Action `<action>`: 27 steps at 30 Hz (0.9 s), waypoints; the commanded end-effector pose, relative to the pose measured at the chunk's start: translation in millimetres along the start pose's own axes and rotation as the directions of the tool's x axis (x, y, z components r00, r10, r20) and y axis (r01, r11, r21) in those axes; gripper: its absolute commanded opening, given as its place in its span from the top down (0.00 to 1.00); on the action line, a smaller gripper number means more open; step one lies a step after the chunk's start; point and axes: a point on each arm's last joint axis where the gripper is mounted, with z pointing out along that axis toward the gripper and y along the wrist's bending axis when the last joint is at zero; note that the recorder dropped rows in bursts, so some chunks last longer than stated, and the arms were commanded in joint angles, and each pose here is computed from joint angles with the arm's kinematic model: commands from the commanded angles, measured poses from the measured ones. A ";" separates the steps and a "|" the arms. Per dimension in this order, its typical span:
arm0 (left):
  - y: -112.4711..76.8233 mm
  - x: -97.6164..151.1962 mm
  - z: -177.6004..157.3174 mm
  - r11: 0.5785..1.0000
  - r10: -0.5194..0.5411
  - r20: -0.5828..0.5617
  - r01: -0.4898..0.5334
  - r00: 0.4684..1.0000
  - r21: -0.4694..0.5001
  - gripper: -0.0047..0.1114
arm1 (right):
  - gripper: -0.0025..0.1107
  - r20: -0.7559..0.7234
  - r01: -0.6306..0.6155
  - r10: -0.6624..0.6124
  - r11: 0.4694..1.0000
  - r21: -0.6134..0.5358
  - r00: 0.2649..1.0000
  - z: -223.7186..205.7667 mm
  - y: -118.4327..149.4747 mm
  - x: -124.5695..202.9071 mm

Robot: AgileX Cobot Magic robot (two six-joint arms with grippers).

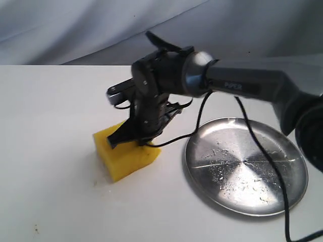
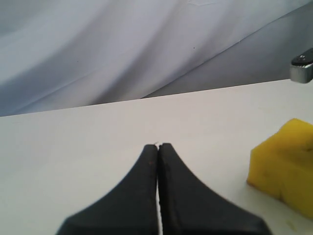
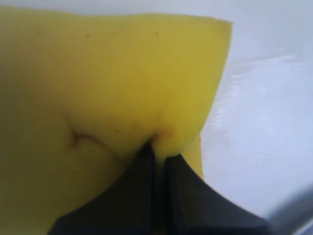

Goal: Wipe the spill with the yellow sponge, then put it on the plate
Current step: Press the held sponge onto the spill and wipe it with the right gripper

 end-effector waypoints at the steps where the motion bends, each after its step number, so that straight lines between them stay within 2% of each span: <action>1: 0.3 -1.7 -0.5 1.000 -0.007 0.013 0.007 1.000 -0.003 0.96 | 0.98 -0.041 0.125 -0.127 0.991 -0.042 0.991 -4.8 57.8 14.7; 8: 0.3 -1.7 -0.5 1.000 -0.007 0.013 0.007 1.000 -0.003 0.96 | 0.98 -0.104 0.254 -0.259 0.965 -0.063 0.960 -14.9 106.2 38.8; 13: 0.3 -1.7 -0.5 1.000 -0.007 0.013 0.007 1.000 -0.003 0.96 | 0.98 -0.045 0.306 -0.308 0.951 -0.041 0.950 -32.1 110.7 52.4; 18: 0.3 -1.7 -0.5 1.000 -0.007 0.013 0.007 1.000 -0.003 0.96 | 0.98 0.013 0.227 -0.229 0.970 0.090 0.973 -37.1 71.5 42.3; 27: 0.3 -1.7 -0.5 1.000 -0.007 0.013 0.007 1.000 -0.003 0.96 | 0.98 0.076 -0.033 0.023 0.991 0.133 0.997 -13.9 -36.7 16.3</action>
